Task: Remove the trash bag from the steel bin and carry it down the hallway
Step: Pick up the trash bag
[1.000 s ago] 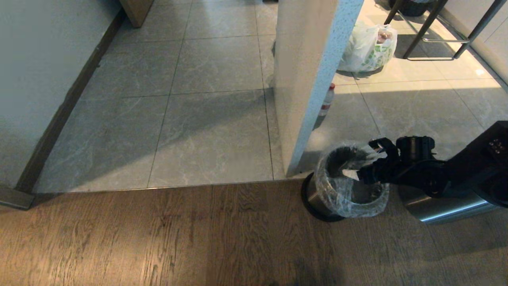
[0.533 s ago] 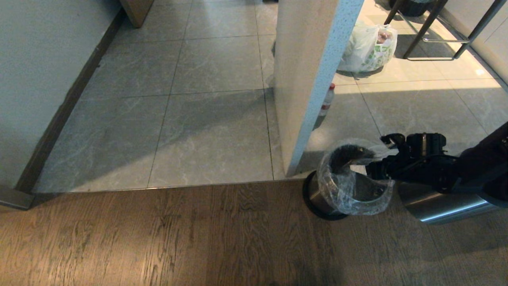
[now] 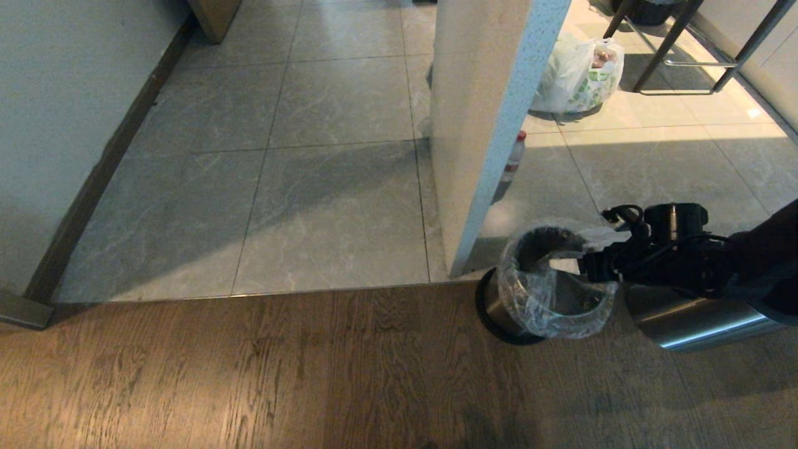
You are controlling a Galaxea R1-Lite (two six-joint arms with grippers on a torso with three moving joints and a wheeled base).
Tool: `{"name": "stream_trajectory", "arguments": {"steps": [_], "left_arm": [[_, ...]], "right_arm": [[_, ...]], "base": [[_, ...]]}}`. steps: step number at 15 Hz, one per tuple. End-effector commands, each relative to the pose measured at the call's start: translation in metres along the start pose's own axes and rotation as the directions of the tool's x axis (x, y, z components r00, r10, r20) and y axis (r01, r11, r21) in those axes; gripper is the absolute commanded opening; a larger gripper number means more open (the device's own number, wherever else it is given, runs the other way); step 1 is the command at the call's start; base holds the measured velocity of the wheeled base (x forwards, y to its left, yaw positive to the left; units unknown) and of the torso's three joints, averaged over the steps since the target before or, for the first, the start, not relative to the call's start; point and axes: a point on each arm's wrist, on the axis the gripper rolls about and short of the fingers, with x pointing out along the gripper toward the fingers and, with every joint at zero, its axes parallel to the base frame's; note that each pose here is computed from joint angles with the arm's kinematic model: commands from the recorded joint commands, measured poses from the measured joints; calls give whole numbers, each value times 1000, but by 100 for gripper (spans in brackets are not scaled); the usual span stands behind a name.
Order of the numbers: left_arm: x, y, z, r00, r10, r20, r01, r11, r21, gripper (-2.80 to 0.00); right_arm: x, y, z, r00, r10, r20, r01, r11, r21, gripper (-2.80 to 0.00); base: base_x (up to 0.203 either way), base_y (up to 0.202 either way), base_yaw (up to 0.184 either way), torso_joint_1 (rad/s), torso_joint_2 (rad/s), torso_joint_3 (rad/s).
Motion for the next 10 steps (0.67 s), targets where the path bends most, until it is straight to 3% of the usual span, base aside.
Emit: {"name": "stream_trajectory", "arguments": {"steps": [1,5,10], "left_arm": [[0,0,0,1000,0,0,0,1000,0,-280],[0,0,0,1000,0,0,0,1000,0,-280],[0,0,0,1000,0,0,0,1000,0,-280]], "right_arm": [[-7,6,7,1000,16,8,-16,1000,-11,0],[-11,20,-4,998,45,-53,-49,995,-87,0],[-15,31,-3,995,62,-72,-70,991,-116,0]], "base": [[0,0,0,0,0,0],[0,0,0,0,0,0],[0,0,0,0,0,0]]}}
